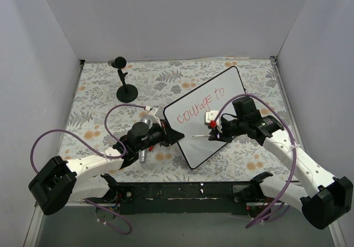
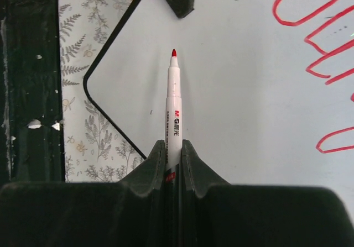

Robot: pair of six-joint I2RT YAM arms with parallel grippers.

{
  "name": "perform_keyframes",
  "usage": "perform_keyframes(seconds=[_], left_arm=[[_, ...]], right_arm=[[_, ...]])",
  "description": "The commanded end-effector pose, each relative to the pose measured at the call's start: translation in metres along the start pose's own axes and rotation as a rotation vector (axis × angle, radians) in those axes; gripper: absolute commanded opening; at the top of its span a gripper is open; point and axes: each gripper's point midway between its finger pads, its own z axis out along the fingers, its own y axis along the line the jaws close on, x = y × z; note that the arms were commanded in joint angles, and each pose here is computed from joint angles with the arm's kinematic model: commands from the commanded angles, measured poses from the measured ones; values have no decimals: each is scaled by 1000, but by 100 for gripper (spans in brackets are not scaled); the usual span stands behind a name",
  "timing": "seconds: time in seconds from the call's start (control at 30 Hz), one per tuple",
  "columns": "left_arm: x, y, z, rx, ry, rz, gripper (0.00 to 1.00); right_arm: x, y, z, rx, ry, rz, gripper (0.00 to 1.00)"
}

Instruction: Write a sentence on the whiteboard

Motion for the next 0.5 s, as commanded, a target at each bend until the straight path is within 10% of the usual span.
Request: perform_keyframes(seconds=[0.0,0.47], left_arm=[[-24,-10,6,30,-86,51,0],[-14,-3,8,30,-45,122,0]], right_arm=[[0,-22,6,85,7,8,1],[15,-23,18,55,50,14,1]])
